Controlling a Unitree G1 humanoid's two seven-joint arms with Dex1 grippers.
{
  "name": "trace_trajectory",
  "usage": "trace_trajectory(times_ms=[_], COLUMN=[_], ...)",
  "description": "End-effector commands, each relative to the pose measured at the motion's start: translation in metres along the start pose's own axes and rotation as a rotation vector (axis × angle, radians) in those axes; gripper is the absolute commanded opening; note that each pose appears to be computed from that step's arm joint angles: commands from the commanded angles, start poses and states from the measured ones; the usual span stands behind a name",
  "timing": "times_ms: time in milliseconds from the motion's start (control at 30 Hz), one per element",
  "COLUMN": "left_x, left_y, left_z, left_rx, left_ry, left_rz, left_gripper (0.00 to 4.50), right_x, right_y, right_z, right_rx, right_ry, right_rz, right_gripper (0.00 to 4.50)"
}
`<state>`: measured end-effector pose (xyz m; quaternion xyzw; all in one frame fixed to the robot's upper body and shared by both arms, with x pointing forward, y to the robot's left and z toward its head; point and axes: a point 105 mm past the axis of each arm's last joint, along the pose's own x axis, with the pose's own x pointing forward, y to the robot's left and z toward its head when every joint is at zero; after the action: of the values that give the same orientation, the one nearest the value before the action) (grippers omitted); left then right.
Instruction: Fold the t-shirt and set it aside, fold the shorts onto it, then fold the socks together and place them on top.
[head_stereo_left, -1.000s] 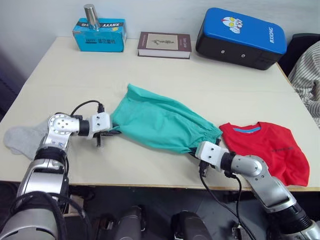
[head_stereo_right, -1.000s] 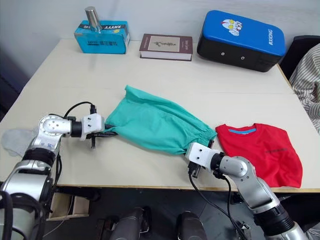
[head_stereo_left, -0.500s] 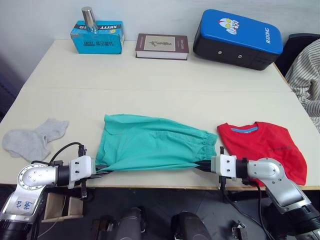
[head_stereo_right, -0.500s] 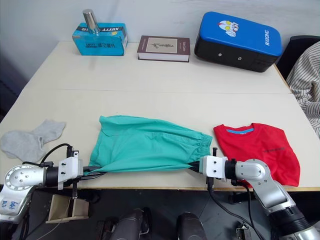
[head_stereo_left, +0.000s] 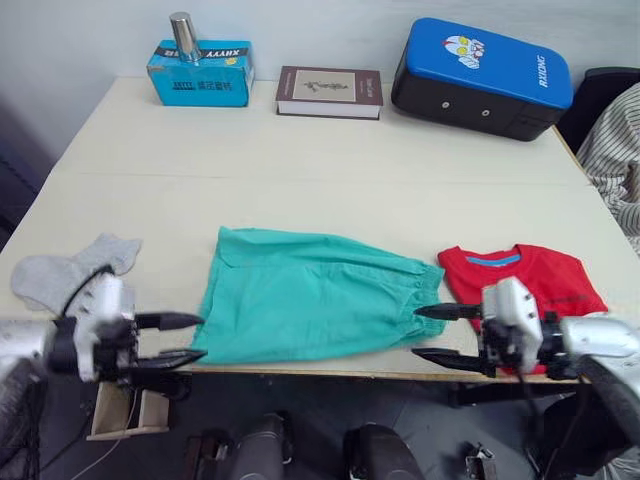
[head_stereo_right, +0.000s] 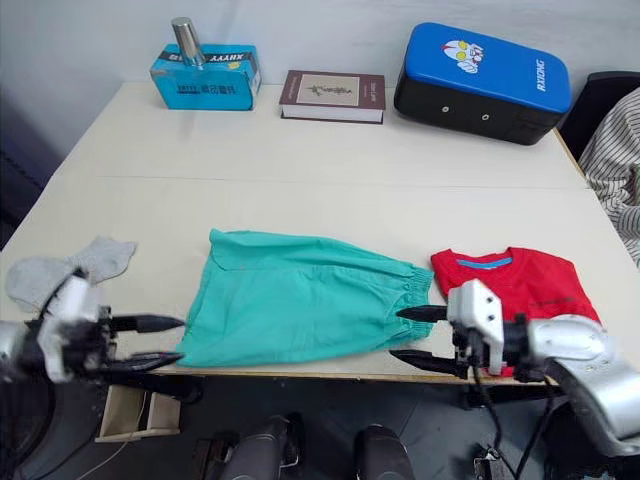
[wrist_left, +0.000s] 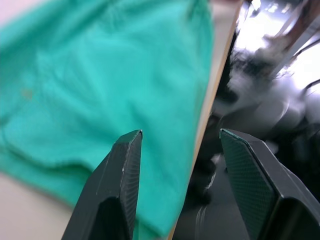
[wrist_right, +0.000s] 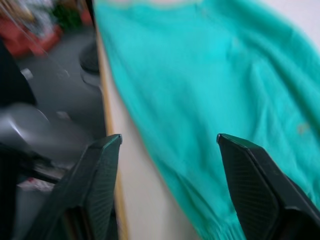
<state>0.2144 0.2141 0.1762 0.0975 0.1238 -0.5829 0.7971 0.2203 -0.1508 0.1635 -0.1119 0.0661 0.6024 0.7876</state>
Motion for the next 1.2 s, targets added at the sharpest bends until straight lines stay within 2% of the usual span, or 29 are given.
trace_trajectory(times_ms=[33,167,233,333,433,533,733,833,900,1000,1100,1133,1200], left_x=[0.037,0.085,0.109,0.129,0.142,0.15,0.137,0.127,0.126,0.129,0.133,0.133,0.132], left_y=[0.008,0.03,0.039,0.05,0.062,0.057,0.061,0.061,0.059,0.058,0.06,0.06,0.058], left_z=[0.011,-0.006,-0.02,-0.029,-0.039,-0.059,-0.088,-0.113,-0.121,-0.113,-0.087,-0.07,-0.035], left_rx=[-0.009,0.056,0.11,0.131,0.168,0.123,0.095,0.105,0.094,0.112,0.114,0.101,0.088], left_ry=[-0.113,-0.128,-0.074,-0.064,-0.042,0.021,0.129,0.221,0.229,0.161,0.015,-0.077,-0.253], left_rz=[-0.023,0.023,0.054,0.121,0.249,0.29,0.373,0.374,0.371,0.359,0.343,0.323,0.278], left_gripper=[1.97,0.7,0.07,0.03,0.03,0.03,0.03,0.03,0.03,0.03,0.03,0.03,0.03], right_x=[0.023,0.076,0.1,0.119,0.132,0.123,0.076,0.044,0.032,0.027,0.028,0.035,0.054], right_y=[-0.003,-0.019,-0.029,-0.042,-0.043,-0.049,-0.065,-0.067,-0.068,-0.067,-0.07,-0.068,-0.061], right_z=[0.008,-0.002,-0.009,-0.013,-0.028,-0.043,-0.056,-0.065,-0.069,-0.069,-0.043,-0.028,-0.005], right_rx=[0.022,-0.041,-0.109,-0.119,-0.179,-0.208,-0.273,-0.217,-0.167,-0.111,-0.027,0.001,0.016], right_ry=[-0.091,-0.113,-0.096,-0.127,-0.067,-0.038,-0.021,-0.059,-0.089,-0.136,-0.309,-0.388,-0.461], right_rz=[-0.048,-0.219,-0.335,-0.48,-0.545,-0.664,-0.907,-1.014,-1.055,-1.04,-1.034,-0.977,-0.833], right_gripper=[2.07,0.69,0.01,0.0,0.0,0.0,0.0,0.0,0.0,0.0,0.0,0.0,0.0])
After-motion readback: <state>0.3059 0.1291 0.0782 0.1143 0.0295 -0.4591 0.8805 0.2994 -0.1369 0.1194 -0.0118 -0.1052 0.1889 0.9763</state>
